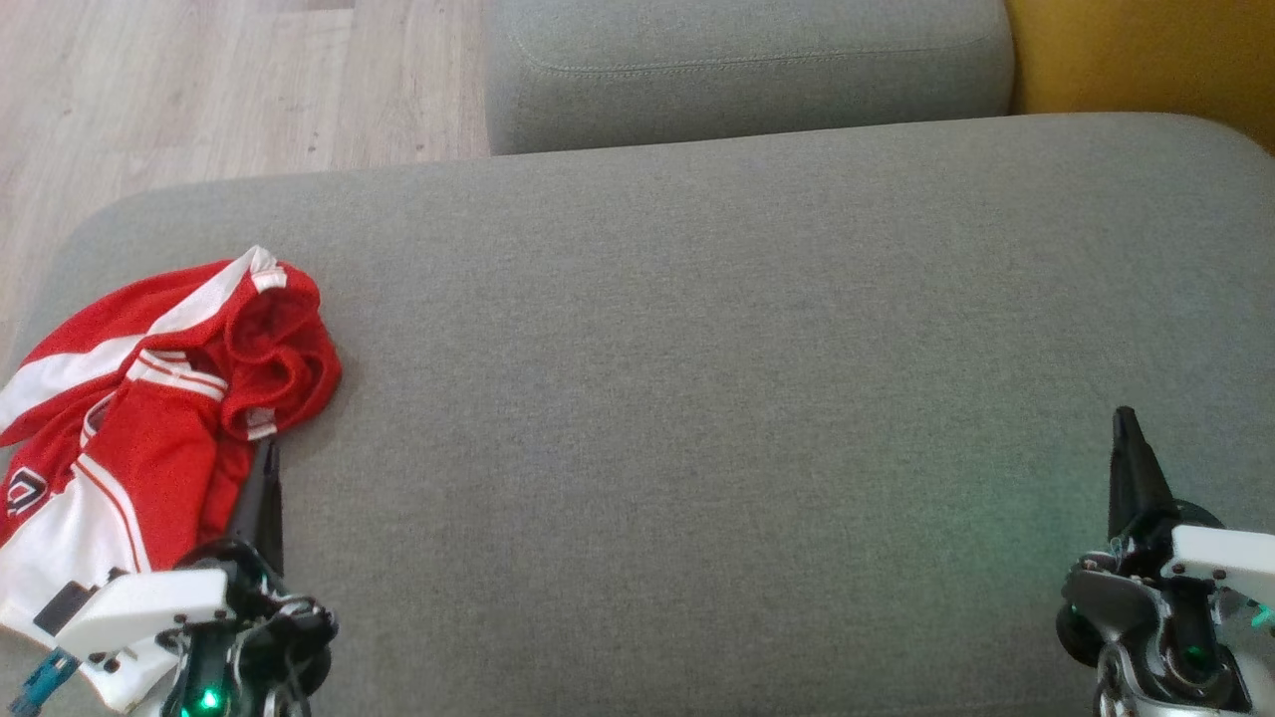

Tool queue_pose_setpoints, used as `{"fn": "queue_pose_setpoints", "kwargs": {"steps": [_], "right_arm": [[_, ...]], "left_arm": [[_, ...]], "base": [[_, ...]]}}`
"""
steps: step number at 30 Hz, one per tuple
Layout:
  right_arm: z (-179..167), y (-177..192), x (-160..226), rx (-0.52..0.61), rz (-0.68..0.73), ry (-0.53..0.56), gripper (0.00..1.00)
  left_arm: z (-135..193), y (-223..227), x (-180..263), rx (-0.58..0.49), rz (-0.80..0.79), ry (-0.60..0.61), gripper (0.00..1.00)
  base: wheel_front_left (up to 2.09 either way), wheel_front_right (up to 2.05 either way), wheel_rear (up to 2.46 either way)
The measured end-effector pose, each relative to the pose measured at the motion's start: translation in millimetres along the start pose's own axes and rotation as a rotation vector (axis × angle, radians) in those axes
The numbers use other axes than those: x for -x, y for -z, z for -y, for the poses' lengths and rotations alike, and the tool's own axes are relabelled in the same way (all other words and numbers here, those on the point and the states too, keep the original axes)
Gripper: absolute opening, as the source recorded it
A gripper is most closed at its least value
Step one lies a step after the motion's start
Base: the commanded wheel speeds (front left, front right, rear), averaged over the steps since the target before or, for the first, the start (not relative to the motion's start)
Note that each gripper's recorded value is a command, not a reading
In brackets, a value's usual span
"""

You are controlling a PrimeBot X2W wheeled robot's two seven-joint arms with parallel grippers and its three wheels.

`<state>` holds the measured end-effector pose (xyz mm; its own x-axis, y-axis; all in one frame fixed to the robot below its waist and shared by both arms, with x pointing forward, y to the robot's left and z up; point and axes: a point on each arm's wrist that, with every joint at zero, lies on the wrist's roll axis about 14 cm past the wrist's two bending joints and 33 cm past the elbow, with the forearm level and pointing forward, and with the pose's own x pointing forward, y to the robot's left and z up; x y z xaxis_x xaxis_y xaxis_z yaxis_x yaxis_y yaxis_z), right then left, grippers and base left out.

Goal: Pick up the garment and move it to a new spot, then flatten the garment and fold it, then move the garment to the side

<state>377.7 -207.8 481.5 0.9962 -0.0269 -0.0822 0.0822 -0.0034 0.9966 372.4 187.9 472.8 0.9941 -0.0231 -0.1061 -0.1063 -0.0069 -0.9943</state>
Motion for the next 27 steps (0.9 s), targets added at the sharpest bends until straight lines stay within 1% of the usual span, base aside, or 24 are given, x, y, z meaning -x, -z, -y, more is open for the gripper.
{"fn": "queue_pose_setpoints", "kwargs": {"steps": [14, 15, 16, 19, 21, 27], "right_arm": [[0, 0, 0, 0.000, 0.000, 0.000, 0.00], [0, 0, 0, 0.000, 0.000, 0.000, 1.00], [4, 0, 1, -0.001, 0.000, 0.011, 1.00], [28, 0, 10, -0.007, 0.002, 0.083, 1.00], [37, 0, 16, -0.008, 0.003, 0.110, 1.00], [31, 6, 14, -0.002, -0.007, 0.092, 1.00]], "left_arm": [[0, 0, 0, 0.000, 0.000, 0.000, 0.00], [0, 0, 0, 0.000, 0.000, 0.000, 1.00], [-4, 0, 1, 0.001, 0.001, -0.012, 1.00], [-31, 3, 12, 0.017, 0.002, -0.093, 1.00], [-43, 3, 19, 0.021, 0.005, -0.129, 1.00], [-39, 3, 18, 0.015, 0.016, -0.118, 1.00]], "base": [[0.00, 0.00, 0.00], [0.00, 0.00, 0.00], [0.00, 0.00, 0.00], [0.00, 0.00, 0.00], [0.00, 0.00, 0.00], [0.00, 0.00, 0.00]]}}
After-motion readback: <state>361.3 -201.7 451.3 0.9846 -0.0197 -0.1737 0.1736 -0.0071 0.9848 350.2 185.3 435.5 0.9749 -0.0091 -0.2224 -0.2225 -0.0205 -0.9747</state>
